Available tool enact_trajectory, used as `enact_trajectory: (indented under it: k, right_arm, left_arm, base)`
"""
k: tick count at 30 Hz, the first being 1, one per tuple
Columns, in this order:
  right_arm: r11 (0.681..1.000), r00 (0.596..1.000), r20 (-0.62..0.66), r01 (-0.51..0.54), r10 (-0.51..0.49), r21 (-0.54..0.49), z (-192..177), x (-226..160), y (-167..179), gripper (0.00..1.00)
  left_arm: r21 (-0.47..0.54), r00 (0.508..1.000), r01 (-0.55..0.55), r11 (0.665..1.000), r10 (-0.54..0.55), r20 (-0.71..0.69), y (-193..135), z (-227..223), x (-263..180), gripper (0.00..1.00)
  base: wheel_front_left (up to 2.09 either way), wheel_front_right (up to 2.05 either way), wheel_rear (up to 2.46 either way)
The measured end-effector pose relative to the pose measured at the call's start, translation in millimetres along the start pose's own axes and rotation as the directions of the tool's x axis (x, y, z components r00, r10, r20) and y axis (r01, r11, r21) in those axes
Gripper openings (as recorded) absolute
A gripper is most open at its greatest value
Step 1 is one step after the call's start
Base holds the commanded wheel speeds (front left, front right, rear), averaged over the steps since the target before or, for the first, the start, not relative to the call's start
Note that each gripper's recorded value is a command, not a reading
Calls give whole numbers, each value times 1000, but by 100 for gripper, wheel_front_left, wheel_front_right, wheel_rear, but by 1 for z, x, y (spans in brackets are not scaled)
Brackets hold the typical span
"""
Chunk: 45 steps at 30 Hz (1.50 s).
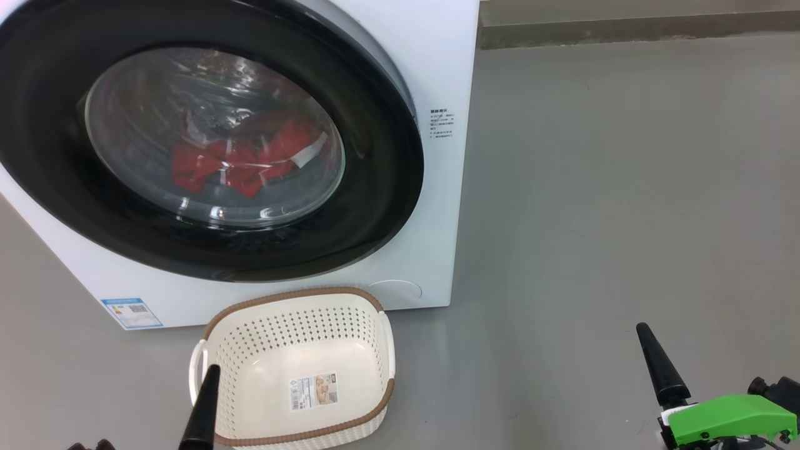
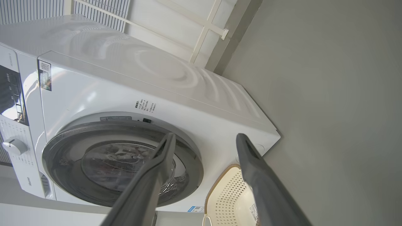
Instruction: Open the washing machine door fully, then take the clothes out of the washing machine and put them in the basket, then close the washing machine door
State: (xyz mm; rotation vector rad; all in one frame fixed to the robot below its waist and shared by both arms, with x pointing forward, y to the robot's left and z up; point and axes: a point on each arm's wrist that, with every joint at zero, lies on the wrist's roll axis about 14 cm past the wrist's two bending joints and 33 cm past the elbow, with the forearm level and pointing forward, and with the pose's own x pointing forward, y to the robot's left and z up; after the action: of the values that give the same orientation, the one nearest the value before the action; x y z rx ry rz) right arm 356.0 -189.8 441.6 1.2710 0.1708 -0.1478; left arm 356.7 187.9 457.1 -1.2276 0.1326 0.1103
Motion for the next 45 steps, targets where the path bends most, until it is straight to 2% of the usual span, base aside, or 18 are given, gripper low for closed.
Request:
enact_trajectory:
  k: [13, 25, 45]
  right_arm:
    - [988, 1000, -13, -1, -1, -155, -8, -2, -1, 100]
    - [957, 1000, -26, -22, 15, -290, -14, -2, 2, 100]
    - [873, 999, -43, -46, 29, -485, -21, -7, 0, 100]
  left_arm:
    - [181, 1000, 3, 983, -3, 2, -4, -4, -1, 100]
    - [315, 1000, 0, 949, -8, 22, -4, -1, -5, 100]
    - [540, 998, 17, 842, -47, 42, -11, 1, -9, 100]
  base:
    - [0, 0, 0]
    - [0, 0, 0]
    - [0, 0, 0]
